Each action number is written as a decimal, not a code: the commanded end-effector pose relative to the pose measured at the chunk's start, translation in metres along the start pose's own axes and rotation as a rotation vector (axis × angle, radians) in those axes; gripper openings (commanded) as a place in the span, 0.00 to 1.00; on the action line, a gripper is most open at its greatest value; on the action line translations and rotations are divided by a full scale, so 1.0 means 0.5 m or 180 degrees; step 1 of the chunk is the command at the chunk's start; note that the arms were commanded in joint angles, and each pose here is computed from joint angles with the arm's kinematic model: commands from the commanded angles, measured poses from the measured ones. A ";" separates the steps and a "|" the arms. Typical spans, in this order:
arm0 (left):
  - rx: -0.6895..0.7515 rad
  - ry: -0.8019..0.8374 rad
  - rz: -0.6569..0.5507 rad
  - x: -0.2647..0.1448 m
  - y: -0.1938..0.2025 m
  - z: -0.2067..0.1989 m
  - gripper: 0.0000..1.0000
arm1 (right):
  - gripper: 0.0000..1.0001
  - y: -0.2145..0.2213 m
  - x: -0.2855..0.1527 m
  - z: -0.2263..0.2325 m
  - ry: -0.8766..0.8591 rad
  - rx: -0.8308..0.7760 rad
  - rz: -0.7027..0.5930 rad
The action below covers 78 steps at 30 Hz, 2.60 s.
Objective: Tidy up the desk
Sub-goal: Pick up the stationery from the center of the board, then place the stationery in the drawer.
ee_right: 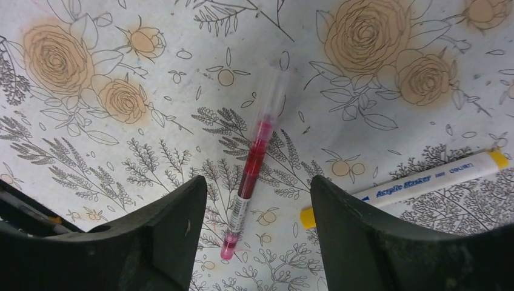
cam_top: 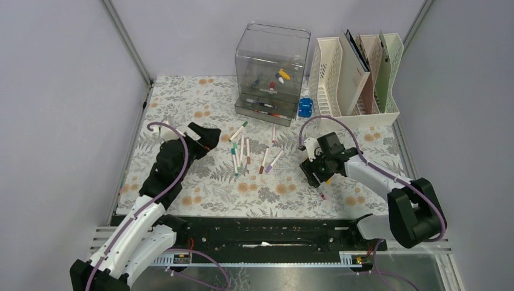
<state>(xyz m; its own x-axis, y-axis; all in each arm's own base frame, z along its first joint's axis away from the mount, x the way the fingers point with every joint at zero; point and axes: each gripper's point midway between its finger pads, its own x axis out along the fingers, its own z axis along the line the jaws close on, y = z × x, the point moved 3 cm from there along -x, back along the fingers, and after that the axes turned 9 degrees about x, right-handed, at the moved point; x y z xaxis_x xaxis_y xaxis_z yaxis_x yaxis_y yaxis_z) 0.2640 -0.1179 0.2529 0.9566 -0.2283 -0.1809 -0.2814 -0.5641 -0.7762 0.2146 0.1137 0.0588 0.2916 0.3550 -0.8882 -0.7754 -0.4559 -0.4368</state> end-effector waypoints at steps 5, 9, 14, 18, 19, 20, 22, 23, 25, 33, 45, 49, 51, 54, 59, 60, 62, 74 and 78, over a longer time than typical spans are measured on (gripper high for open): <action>-0.0313 -0.0036 0.0046 -0.038 0.043 0.037 0.99 | 0.64 -0.014 0.022 0.000 0.0063 -0.0036 0.0110; -0.0313 -0.0049 0.0094 -0.037 0.049 0.038 0.99 | 0.57 -0.012 0.028 0.002 0.0044 -0.0041 0.0171; -0.0346 0.0006 0.0166 -0.032 0.057 0.033 0.99 | 0.48 0.000 0.041 -0.005 0.0147 -0.0081 0.0288; -0.0356 0.0014 0.0166 -0.035 0.058 0.033 0.99 | 0.39 -0.004 0.048 -0.011 0.0280 -0.0172 0.0327; -0.0360 0.0011 0.0157 -0.036 0.058 0.034 0.99 | 0.36 -0.005 0.050 -0.013 0.0320 -0.0192 0.0337; -0.0360 0.0009 0.0151 -0.037 0.058 0.035 0.99 | 0.33 -0.005 0.052 -0.014 0.0346 -0.0207 0.0356; -0.0363 0.0004 0.0139 -0.039 0.057 0.036 0.99 | 0.29 -0.005 0.056 -0.018 0.0409 -0.0238 0.0394; -0.0364 -0.0004 0.0140 -0.040 0.058 0.038 0.99 | 0.27 -0.006 0.058 -0.020 0.0440 -0.0248 0.0409; -0.0355 -0.0009 0.0148 -0.041 0.060 0.039 0.99 | 0.24 -0.008 0.060 -0.023 0.0488 -0.0260 0.0424; -0.0276 0.0034 0.0165 -0.038 0.061 0.036 0.99 | 0.02 -0.032 0.054 -0.012 0.0398 -0.0241 0.0355; -0.0069 0.0203 0.0181 -0.023 0.052 0.013 0.99 | 0.00 -0.130 -0.016 0.067 -0.0344 -0.0419 -0.0233; 0.0066 0.0296 0.0164 -0.019 0.050 0.008 0.99 | 0.00 -0.215 -0.047 0.071 -0.0341 -0.0536 -0.0532; 0.0128 0.0366 0.0111 -0.016 0.044 0.001 0.99 | 0.00 -0.267 -0.062 0.072 -0.0326 -0.0570 -0.0682; 0.0174 0.0333 0.0135 -0.011 0.049 0.006 0.99 | 0.00 -0.350 -0.080 0.074 -0.0307 -0.0622 -0.0897; 0.0214 0.0291 0.0196 -0.001 0.056 0.010 0.99 | 0.00 -0.465 -0.091 0.063 -0.0226 -0.1274 -0.1084; 0.0220 0.0279 0.0205 0.001 0.057 0.011 0.99 | 0.00 -0.487 -0.092 0.063 -0.0211 -0.1321 -0.1131; 0.0223 0.0256 0.0217 0.003 0.059 0.014 0.99 | 0.00 -0.533 -0.092 0.061 -0.0154 -0.1433 -0.1230; 0.0219 0.0099 0.0195 0.020 0.064 0.031 0.99 | 0.00 -0.717 -0.030 0.056 0.0226 -0.2202 -0.1556; 0.0172 0.0071 0.0189 0.022 0.064 0.032 0.99 | 0.00 -0.740 0.005 0.044 0.0393 -0.2408 -0.1603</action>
<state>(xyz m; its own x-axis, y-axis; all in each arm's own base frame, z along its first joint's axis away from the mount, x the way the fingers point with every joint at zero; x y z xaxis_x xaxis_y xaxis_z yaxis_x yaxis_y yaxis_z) 0.2568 -0.1270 0.1904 0.9059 -0.2993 -0.2996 -0.4134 -0.4713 -0.7791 0.4696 0.2902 0.2109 0.5285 0.5888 -0.6116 -0.1078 -0.6680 -0.7363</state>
